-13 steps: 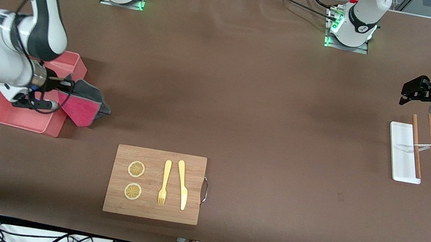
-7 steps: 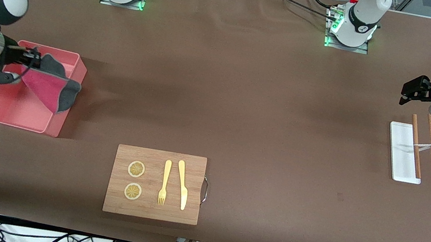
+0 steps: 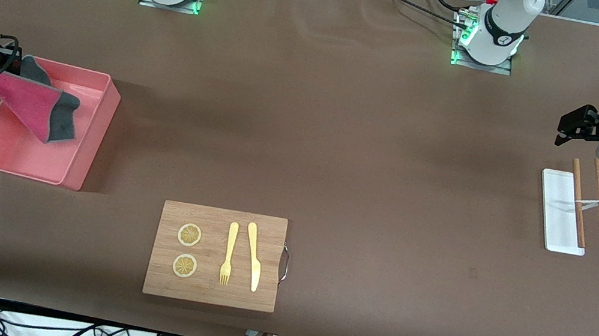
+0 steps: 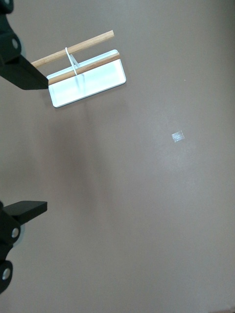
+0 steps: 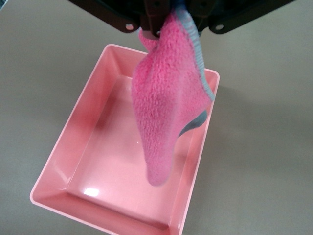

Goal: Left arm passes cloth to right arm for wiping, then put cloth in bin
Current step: 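Carry the cloth with the right gripper over the pink bin, then open the right gripper to drop the cloth into the bin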

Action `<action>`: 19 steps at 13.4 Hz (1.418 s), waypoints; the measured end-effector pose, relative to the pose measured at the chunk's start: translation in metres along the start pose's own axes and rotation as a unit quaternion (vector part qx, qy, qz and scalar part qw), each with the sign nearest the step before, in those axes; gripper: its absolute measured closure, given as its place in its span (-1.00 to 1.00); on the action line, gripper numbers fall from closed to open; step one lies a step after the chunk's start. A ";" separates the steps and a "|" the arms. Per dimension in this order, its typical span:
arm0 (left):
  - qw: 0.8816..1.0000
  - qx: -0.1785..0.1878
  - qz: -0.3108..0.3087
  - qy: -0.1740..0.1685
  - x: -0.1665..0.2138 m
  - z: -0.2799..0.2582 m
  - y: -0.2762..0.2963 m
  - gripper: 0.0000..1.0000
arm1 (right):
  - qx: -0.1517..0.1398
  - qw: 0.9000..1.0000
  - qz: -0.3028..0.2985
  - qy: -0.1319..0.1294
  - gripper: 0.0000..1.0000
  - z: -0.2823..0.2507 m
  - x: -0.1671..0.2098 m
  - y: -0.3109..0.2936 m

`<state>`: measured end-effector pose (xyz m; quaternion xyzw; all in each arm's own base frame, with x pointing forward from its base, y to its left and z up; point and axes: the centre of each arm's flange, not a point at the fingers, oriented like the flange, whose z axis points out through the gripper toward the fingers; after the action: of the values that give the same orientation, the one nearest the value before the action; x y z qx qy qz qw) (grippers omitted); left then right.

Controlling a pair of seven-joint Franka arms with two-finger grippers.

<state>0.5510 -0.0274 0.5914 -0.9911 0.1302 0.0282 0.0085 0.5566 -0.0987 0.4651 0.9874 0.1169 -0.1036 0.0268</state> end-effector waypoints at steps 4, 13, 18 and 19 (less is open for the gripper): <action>1.000 0.000 0.000 0.000 0.000 0.000 0.000 -1.00 | 0.003 1.000 -0.001 -0.008 0.95 0.009 0.000 0.002; 1.000 0.000 0.001 0.000 0.000 0.000 0.001 -1.00 | 0.002 0.999 0.001 0.035 -0.60 -0.010 0.004 0.000; 1.000 0.000 0.001 0.000 0.000 0.000 0.001 -1.00 | 0.006 0.998 0.042 0.039 -1.00 -0.060 0.004 -0.050; 1.000 0.000 0.001 0.000 0.000 0.000 0.001 -1.00 | 0.007 0.998 0.051 0.037 -1.00 -0.071 0.003 -0.063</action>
<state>0.5509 -0.0285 0.5914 -0.9909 0.1312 0.0281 0.0086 0.5588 -0.0317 0.5324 0.9954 0.0665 -0.0664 0.0204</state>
